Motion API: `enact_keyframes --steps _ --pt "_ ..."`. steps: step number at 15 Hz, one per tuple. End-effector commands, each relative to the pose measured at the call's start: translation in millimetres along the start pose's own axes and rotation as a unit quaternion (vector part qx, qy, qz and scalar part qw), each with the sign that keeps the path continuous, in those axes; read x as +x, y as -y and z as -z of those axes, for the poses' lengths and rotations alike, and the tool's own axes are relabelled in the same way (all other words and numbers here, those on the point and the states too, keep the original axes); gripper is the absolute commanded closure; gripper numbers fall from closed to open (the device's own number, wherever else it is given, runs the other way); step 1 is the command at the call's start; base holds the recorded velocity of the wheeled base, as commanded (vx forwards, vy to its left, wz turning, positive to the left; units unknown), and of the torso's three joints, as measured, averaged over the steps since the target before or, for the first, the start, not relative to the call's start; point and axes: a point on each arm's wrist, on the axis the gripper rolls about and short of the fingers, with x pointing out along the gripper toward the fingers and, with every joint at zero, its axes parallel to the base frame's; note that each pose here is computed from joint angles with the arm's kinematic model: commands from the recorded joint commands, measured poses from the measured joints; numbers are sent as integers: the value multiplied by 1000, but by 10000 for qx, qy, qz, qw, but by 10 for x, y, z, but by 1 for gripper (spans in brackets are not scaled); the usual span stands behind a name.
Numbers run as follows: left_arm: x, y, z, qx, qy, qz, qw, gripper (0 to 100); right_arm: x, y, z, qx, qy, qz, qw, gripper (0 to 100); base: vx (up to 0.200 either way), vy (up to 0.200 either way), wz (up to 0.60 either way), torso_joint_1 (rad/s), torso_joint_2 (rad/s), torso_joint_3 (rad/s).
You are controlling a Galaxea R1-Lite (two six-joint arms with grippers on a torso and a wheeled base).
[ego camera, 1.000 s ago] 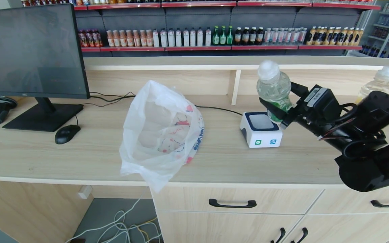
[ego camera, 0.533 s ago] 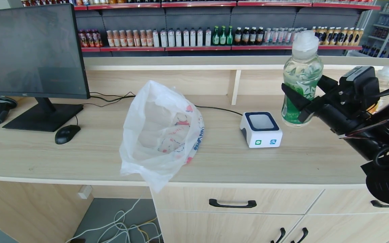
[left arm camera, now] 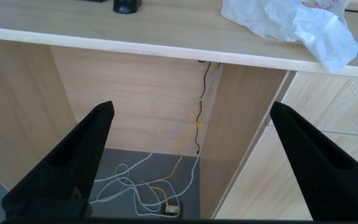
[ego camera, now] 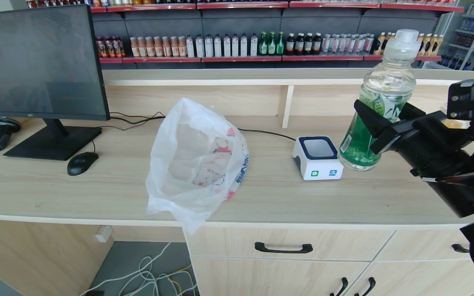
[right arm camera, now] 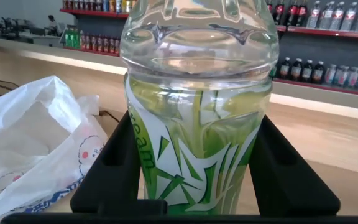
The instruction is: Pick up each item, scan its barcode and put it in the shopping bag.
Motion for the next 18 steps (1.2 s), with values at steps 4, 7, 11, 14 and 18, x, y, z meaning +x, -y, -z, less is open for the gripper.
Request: enact_keyframes --steps 4,7,11,14,18 --pt "0 0 0 -1 4 5 10000 0 20 -41 -11 160 40 -15 9999 100 0 0 0 0 0 0" --pt "0 0 0 14 4 13 10000 0 62 -44 -3 177 71 -18 9998 100 -67 0 0 1 2 1" --pt "0 0 0 7 4 13 10000 0 47 -62 -2 261 52 -48 9996 100 -200 0 0 6 2 1" --pt "0 0 0 7 4 13 10000 0 51 -66 0 295 53 -55 9995 100 0 0 0 0 0 0" --pt "0 0 0 7 4 13 10000 0 73 -134 -24 350 114 -166 9992 100 0 0 0 0 0 0"
